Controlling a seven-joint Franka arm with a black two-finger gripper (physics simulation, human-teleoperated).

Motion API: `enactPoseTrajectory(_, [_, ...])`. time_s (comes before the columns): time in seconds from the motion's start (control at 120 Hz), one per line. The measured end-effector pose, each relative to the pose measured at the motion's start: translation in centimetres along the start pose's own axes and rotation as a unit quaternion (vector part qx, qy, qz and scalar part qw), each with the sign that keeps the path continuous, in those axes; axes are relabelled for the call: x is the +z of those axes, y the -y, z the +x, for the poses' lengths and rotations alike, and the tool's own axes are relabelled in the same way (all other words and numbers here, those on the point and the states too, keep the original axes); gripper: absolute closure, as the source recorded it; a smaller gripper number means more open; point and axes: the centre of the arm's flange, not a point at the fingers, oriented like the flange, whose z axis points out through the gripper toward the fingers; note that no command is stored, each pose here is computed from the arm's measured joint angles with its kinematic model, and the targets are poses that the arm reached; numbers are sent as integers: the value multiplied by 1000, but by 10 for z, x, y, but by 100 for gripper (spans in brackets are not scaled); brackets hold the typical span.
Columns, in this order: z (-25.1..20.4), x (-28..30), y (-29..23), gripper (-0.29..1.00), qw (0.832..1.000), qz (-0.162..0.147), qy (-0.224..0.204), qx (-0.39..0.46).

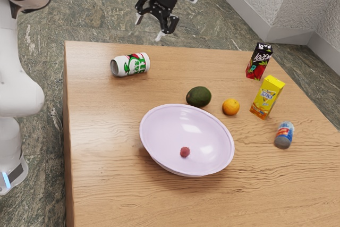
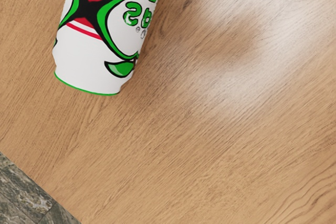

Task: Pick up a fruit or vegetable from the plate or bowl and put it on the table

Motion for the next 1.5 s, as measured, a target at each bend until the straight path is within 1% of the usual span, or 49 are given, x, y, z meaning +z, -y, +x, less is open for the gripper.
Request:
enactPoseTrajectory(0.083, [6, -6, -5, 0, 997, -22, -24, -69])
enactPoseTrajectory(0.2, [10, -11, -9, 0, 987, -45, -41, -148])
enactPoseTrajectory(0.342, [13, -15, -11, 0, 971, -64, -47, -224])
enactPoseTrajectory(0.533, [13, -18, -12, 0, 950, -78, -48, -300])
enactPoseTrajectory(0.583, [9, -25, -3, 0, 943, -91, -47, -318])
enactPoseTrajectory(0.6, [4, -30, -1, 0, 941, -97, -49, -321])
enactPoseTrajectory(0.633, [-20, -61, 14, 0, 934, -136, -64, -325])
enactPoseTrajectory(0.683, [-75, -106, 24, 0, 927, -189, -96, -310])
enactPoseTrajectory(0.717, [-117, -126, 15, 0, 927, -208, -118, -289])
enactPoseTrajectory(0.733, [-136, -129, 4, 0, 929, -206, -129, -279])
enactPoseTrajectory(0.775, [-170, -122, -33, 0, 936, -180, -152, -263])
enactPoseTrajectory(0.8, [-181, -111, -53, 0, 939, -161, -159, -258])
enactPoseTrajectory(0.833, [-180, -86, -78, 0, 944, -128, -158, -258])
enactPoseTrajectory(0.883, [-155, -39, -106, 0, 949, -77, -142, -271])
enactPoseTrajectory(0.908, [-139, -18, -117, 0, 949, -59, -131, -280])
enactPoseTrajectory(0.95, [-113, 8, -129, 0, 948, -40, -113, -296])
enactPoseTrajectory(1.017, [-61, 48, -140, 0, 939, -19, -83, -332])
enactPoseTrajectory(1.058, [-46, 62, -147, 0, 936, -16, -74, -343])
enactPoseTrajectory(1.092, [-50, 71, -157, 0, 937, -16, -74, -340])
enactPoseTrajectory(1.175, [-90, 86, -181, 0, 946, -22, -86, -311])
enactPoseTrajectory(1.233, [-118, 103, -175, 0, 952, -30, -84, -293])
enactPoseTrajectory(1.283, [-130, 114, -170, 0, 953, -37, -82, -290])
enactPoseTrajectory(1.35, [-123, 120, -162, 0, 949, -47, -76, -304])
enactPoseTrajectory(1.425, [-99, 121, -151, 0, 941, -59, -75, -326])
enactPoseTrajectory(1.5, [-84, 120, -145, 0, 936, -68, -78, -338])
